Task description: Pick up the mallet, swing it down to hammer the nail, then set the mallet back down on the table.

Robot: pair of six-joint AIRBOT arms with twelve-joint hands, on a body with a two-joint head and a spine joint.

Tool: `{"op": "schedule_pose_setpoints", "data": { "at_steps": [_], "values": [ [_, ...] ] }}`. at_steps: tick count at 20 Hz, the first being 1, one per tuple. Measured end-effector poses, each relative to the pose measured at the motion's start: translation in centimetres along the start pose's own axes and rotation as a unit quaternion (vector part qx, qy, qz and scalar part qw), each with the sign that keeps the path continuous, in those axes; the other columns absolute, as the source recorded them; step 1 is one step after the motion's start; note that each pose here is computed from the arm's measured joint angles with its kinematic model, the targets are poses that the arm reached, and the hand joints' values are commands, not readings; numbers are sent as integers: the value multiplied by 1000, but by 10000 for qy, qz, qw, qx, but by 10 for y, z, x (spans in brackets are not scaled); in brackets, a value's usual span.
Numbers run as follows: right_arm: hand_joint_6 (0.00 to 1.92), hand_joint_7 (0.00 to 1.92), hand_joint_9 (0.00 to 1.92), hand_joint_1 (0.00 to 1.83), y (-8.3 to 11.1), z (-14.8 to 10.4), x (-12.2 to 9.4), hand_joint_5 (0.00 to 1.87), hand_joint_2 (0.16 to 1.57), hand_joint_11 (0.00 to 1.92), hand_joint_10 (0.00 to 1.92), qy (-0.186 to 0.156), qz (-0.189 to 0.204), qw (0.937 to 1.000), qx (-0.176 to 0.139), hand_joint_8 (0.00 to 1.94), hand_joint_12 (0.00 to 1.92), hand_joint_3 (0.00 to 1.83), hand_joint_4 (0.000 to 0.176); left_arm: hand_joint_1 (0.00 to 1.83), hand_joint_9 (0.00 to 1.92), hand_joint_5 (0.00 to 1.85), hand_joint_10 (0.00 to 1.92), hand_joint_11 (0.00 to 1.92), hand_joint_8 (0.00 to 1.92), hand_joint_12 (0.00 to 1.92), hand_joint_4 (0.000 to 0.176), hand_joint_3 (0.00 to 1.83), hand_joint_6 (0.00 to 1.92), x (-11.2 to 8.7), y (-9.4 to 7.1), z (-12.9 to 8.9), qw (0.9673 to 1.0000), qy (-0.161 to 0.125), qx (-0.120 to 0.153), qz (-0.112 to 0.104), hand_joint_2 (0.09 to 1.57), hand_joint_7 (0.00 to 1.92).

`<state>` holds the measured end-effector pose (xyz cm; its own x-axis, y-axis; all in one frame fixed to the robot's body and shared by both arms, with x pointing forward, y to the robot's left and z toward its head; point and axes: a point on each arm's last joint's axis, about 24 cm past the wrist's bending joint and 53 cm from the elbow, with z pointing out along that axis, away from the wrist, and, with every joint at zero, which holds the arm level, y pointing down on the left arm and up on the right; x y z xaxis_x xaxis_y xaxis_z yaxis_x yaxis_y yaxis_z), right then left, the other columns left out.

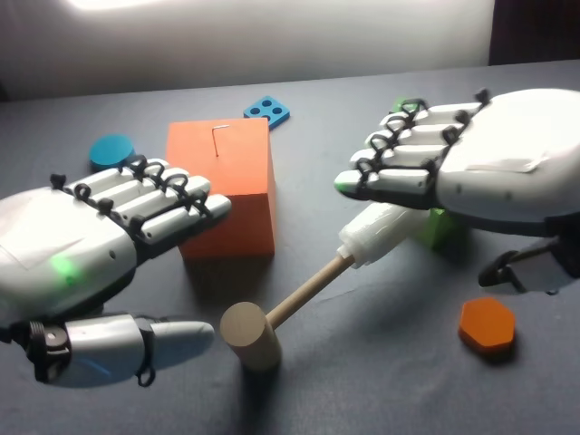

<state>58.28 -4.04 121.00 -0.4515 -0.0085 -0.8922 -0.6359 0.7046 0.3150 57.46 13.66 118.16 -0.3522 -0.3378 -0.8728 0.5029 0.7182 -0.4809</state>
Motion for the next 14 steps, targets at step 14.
{"op": "schedule_pose_setpoints", "data": {
  "at_steps": [14],
  "values": [
    [0,0,0,1346,-9,74,21,0,936,0,0,624,241,9977,84,0,0,0,0,0,8,66,0,9,7,18,0,7,9,8,16,22,9996,248,61,70,1299,36]
  ]
}}
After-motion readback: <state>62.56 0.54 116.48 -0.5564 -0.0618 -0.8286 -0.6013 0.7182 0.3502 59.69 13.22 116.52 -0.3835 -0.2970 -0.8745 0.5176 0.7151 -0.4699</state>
